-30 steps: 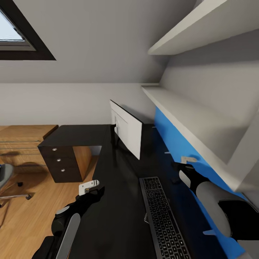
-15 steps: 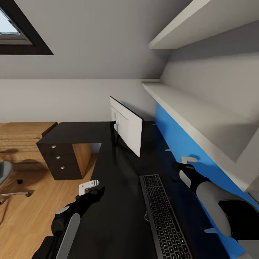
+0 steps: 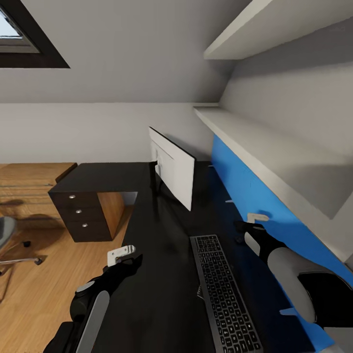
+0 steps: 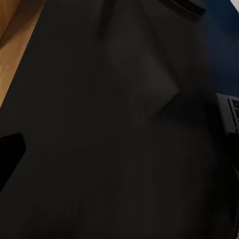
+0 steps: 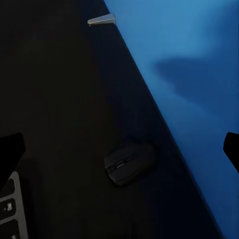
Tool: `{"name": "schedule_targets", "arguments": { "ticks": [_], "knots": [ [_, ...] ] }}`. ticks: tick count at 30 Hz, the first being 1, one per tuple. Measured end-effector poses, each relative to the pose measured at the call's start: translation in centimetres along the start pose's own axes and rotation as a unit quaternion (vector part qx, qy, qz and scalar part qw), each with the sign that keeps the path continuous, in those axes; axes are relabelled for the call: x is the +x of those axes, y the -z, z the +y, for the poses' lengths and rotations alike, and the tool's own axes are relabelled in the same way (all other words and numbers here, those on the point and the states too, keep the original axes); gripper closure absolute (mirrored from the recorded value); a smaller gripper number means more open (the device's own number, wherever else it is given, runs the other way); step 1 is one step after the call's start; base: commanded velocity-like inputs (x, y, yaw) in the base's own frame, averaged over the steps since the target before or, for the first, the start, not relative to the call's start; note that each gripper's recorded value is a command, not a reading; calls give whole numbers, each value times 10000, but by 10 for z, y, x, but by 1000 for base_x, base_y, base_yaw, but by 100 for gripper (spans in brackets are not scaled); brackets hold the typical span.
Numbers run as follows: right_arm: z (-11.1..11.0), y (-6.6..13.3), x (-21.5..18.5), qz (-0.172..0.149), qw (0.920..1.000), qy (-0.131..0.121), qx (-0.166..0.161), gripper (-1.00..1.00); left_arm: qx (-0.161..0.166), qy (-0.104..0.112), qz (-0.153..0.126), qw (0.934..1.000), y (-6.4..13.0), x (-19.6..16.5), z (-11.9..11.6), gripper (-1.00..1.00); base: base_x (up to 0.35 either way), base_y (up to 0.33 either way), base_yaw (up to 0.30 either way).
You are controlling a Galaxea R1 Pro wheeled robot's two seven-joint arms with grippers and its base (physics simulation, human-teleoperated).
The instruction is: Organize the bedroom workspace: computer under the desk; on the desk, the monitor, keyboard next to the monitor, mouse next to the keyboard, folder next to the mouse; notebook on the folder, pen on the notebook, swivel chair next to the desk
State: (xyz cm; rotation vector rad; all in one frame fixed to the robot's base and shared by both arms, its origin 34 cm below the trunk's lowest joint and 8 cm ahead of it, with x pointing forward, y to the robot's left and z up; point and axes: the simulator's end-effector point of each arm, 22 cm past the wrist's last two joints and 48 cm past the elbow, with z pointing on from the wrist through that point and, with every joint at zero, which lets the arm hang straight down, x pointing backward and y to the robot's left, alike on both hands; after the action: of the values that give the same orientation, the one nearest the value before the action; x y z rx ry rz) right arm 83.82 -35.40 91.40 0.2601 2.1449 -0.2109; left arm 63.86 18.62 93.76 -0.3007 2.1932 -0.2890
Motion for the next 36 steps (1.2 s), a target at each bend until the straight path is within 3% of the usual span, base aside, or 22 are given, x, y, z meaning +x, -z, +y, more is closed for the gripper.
{"name": "schedule_targets", "arguments": {
  "ticks": [36],
  "knots": [
    [3, 0, -9, -199, 9998, -43, -17, -100, -89, -65, -7, 9999, -1, -1, 10, -100, 24, -15, 0]
  ]
}}
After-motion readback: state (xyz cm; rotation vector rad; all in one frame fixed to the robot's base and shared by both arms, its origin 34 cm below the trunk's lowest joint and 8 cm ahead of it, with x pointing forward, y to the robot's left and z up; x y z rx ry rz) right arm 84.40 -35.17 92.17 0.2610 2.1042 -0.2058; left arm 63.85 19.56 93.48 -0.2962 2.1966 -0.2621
